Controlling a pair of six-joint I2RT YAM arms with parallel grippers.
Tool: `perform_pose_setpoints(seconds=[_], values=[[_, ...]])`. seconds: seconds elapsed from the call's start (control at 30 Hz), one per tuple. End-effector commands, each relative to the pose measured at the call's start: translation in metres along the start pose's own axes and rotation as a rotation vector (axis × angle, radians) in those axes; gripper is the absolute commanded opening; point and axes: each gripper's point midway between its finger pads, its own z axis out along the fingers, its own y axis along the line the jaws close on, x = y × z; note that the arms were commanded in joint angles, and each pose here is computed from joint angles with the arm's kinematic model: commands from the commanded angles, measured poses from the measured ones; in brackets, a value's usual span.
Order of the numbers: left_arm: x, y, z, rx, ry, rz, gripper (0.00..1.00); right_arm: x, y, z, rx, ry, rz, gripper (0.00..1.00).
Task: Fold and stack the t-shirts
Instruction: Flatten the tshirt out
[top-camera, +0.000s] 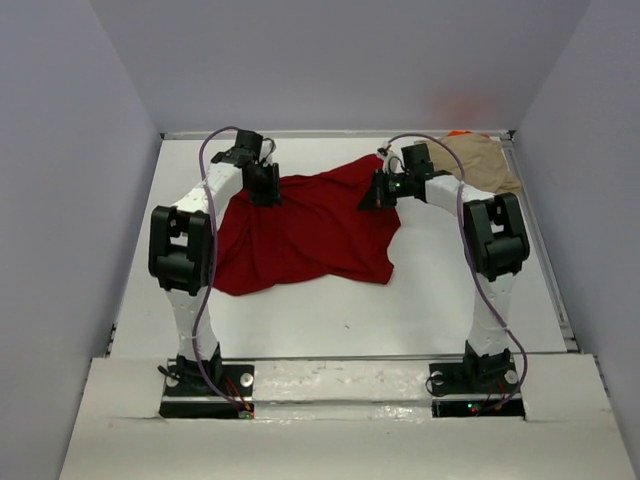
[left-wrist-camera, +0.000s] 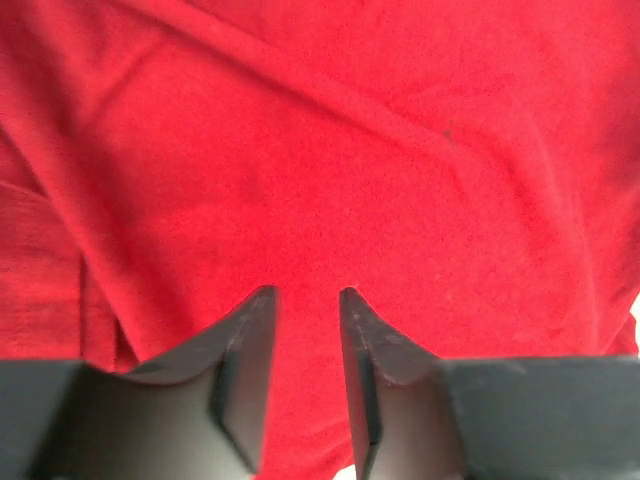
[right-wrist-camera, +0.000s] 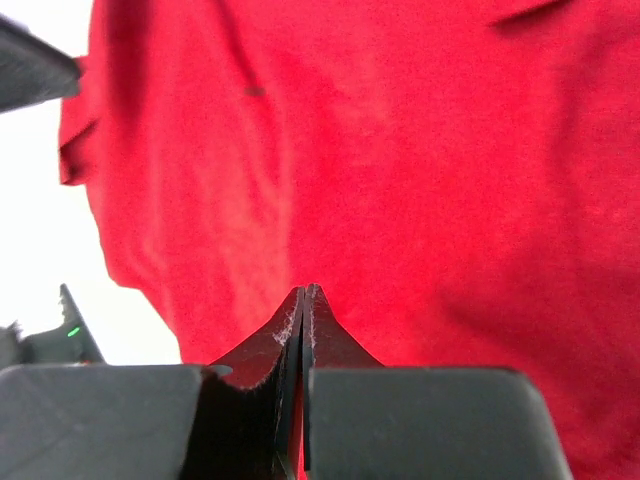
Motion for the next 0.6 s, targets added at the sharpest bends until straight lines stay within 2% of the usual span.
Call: perform_pose_setpoints(seconds=[0.0, 0.17, 0.2, 0.27, 0.37, 0.43, 0.57], values=[[-0.025, -0.003, -0.031, 0.002, -0.098, 0.022, 0.44, -0.022, 0.054, -0.027, -0.245, -0.061, -0.100, 0.00], [-0.040, 0.014, -0.044, -0.113, -0.181, 0.005, 0.42, -0.030, 0.029, -0.038, -0.004, -0.088, -0.101, 0.00], [-0.043, 0.018, -0.047, -0.162, -0.196, 0.007, 0.40, -0.036, 0.011, -0.041, 0.114, -0.103, -0.099, 0.00], [-0.048, 0.029, -0.055, -0.269, -0.225, 0.026, 0.40, -0.041, -0.007, -0.049, 0.243, -0.096, -0.094, 0.00], [-0.051, 0.047, -0.062, -0.390, -0.231, 0.023, 0.40, -0.036, -0.035, -0.058, 0.497, -0.023, -0.090, 0.00], [-0.049, 0.049, -0.059, -0.402, -0.224, 0.019, 0.40, -0.042, -0.047, -0.065, 0.584, -0.031, -0.087, 0.00], [-0.043, 0.055, -0.055, -0.430, -0.205, 0.009, 0.41, -0.034, -0.069, -0.072, 0.755, 0.033, -0.100, 0.00]])
